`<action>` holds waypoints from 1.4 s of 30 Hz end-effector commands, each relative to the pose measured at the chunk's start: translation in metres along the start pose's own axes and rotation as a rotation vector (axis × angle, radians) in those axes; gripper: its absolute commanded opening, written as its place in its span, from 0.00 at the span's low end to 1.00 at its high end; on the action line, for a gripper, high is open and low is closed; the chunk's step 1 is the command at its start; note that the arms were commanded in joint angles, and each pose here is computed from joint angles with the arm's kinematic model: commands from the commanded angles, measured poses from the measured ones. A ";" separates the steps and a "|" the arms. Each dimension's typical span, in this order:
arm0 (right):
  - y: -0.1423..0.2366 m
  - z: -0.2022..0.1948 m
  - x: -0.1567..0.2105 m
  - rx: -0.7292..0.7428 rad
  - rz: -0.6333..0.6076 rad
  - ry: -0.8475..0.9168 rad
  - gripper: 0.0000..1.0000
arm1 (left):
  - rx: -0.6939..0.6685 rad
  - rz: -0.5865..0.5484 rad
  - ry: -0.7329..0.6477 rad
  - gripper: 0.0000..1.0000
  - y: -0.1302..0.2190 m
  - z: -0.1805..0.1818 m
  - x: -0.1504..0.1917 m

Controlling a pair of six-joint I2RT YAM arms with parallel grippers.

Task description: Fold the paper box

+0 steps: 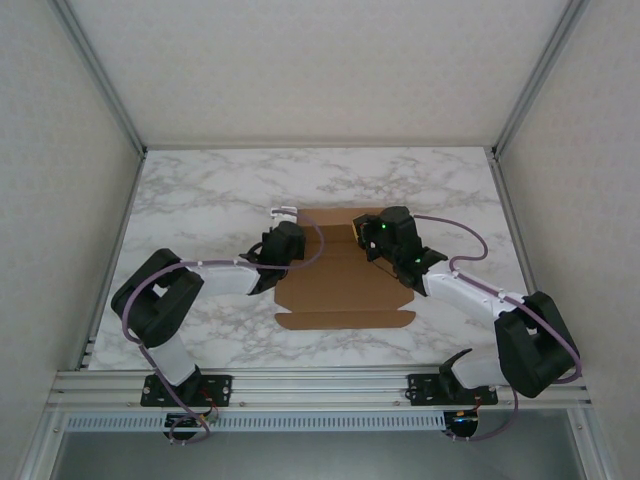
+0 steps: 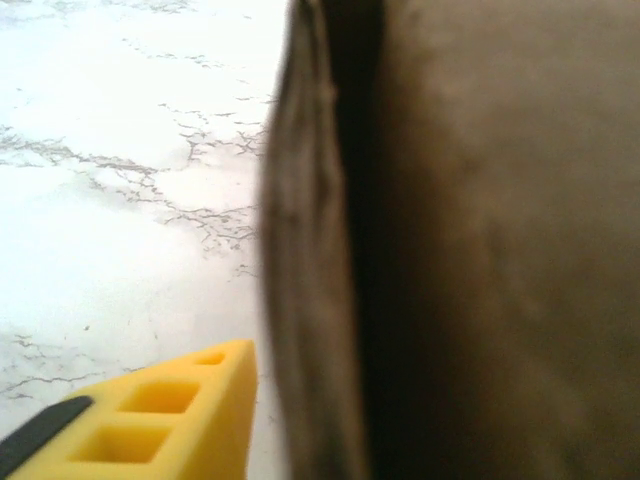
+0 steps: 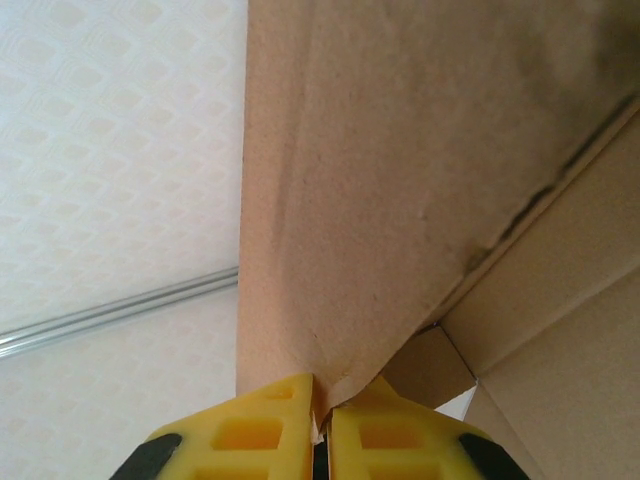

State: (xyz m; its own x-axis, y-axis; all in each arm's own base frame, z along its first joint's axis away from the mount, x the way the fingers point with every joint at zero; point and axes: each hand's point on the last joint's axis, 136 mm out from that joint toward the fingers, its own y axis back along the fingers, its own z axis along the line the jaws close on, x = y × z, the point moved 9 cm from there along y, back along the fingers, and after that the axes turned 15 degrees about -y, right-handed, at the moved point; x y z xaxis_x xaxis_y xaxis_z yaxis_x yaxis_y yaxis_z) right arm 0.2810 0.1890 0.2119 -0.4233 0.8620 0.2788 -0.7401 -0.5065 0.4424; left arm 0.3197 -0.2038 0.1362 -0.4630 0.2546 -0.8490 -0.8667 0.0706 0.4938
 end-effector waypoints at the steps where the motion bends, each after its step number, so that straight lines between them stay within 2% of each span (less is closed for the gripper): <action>1: 0.002 -0.010 -0.004 0.032 -0.034 -0.008 0.11 | -0.011 0.037 0.009 0.46 0.002 0.002 0.013; 5: 0.003 -0.007 -0.003 0.026 -0.031 -0.006 0.11 | -0.011 0.023 0.021 0.51 0.006 0.004 0.014; 9: 0.004 -0.006 -0.002 0.024 -0.032 -0.005 0.10 | -0.005 0.009 0.028 0.50 0.008 0.005 0.014; 12: 0.003 -0.005 -0.001 0.025 -0.022 -0.008 0.10 | -0.007 0.008 0.015 0.42 0.006 0.004 0.014; 13: 0.003 -0.005 0.000 0.026 -0.018 -0.006 0.09 | -0.011 0.009 0.008 0.36 0.005 0.004 0.013; 22: 0.008 -0.006 0.018 0.095 -0.051 0.009 0.04 | -0.111 0.040 0.010 0.02 -0.007 0.004 0.009; 26: 0.010 -0.005 0.026 0.104 -0.061 0.017 0.04 | -0.161 0.072 0.012 0.00 -0.011 0.005 0.013; 31: 0.009 -0.006 0.034 0.117 -0.072 0.034 0.04 | -0.135 0.070 0.039 0.00 -0.013 0.001 0.008; 32: 0.009 -0.007 0.033 0.116 -0.077 0.035 0.04 | -0.127 0.069 0.044 0.04 -0.013 0.000 0.007; 34: 0.010 -0.009 0.030 0.113 -0.100 0.038 0.04 | -0.110 0.066 0.053 0.19 -0.011 -0.001 0.005; 38: 0.014 -0.005 0.025 0.083 -0.125 0.061 0.07 | -0.069 0.032 0.094 0.54 0.002 0.003 -0.001; 42: 0.017 -0.001 0.022 0.066 -0.152 0.090 0.08 | -0.010 -0.019 0.137 0.65 0.023 0.012 -0.007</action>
State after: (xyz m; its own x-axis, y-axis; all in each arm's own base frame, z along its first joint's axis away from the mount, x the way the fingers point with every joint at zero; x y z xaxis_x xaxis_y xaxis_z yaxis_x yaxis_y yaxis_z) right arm 0.2625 0.2072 0.2226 -0.3706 0.9074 0.1980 -0.7463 -0.4178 0.5182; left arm 0.3144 -0.1980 0.1396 -0.4899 0.1657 -0.8559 -0.8665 0.0159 0.4990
